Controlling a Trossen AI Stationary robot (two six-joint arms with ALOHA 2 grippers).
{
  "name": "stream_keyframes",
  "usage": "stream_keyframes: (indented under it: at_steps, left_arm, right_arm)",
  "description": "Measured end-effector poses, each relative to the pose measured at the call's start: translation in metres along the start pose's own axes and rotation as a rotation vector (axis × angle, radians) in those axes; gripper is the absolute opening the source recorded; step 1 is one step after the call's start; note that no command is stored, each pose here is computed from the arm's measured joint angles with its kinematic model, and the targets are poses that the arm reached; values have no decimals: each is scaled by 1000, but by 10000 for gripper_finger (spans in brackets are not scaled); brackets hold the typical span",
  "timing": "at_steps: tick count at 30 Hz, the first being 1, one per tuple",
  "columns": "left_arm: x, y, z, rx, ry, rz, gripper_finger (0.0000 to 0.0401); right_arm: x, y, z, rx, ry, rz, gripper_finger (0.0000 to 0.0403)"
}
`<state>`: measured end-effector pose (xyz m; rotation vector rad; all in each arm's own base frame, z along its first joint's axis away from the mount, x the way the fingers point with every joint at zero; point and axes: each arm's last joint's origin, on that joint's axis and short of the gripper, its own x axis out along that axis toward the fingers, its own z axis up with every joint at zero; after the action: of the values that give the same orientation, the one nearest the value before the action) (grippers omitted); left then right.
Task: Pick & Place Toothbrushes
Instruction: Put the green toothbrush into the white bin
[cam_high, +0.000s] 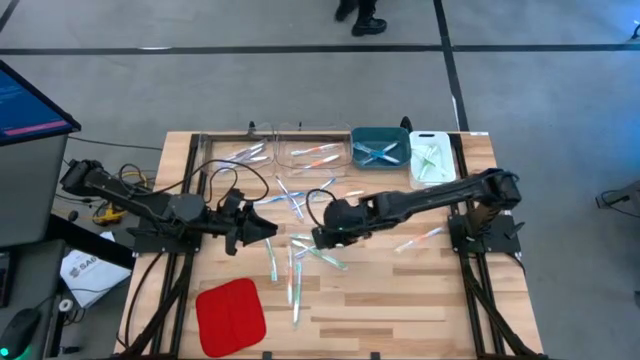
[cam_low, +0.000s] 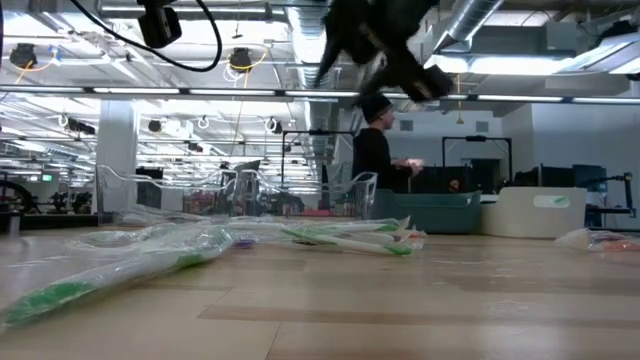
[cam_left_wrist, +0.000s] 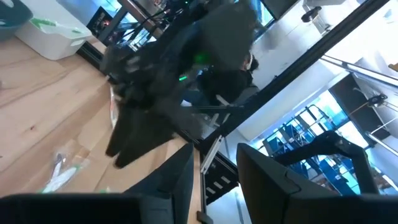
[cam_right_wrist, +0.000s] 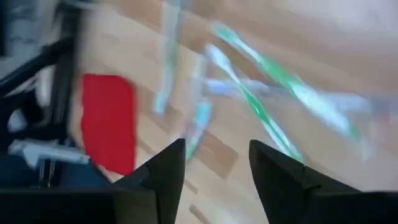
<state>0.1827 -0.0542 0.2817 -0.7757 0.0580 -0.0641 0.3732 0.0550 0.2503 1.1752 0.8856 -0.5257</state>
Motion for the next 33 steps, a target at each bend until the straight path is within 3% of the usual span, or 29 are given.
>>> stream_keyframes:
  at_steps: [1, 3, 6, 8, 13, 16, 20, 27, 33]
  left_arm:
    - [0, 0, 0, 1, 0, 0, 117]
    - [0, 0, 0, 17, 1, 0, 117]
    - [0, 0, 0, 32, -1, -1, 117]
    - [0, 0, 0, 45, 1, 1, 117]
    - [0, 0, 0, 47, 0, 0, 117]
    - [0, 0, 0, 47, 3, -3, 117]
    - [0, 0, 0, 47, 4, -5, 117]
    - [0, 0, 0, 47, 6, -5, 117]
    - [0, 0, 0, 51, 7, -4, 117]
  right_arm:
    - [2, -1, 1, 53, 21, 0, 173]
    - [5, 10, 4, 142, 65, 107, 173]
    - [9, 10, 7, 208, 137, 134, 175]
    - [16, 16, 8, 147, 133, 187, 179]
    - [30, 9, 11, -110, 186, 166, 182]
    - [39, -6, 6, -169, 269, 52, 176]
    - [53, -26, -3, -69, 352, -148, 153]
    - [59, -26, -13, -61, 323, -193, 87]
    - [58, -34, -4, -68, 235, -279, 32]
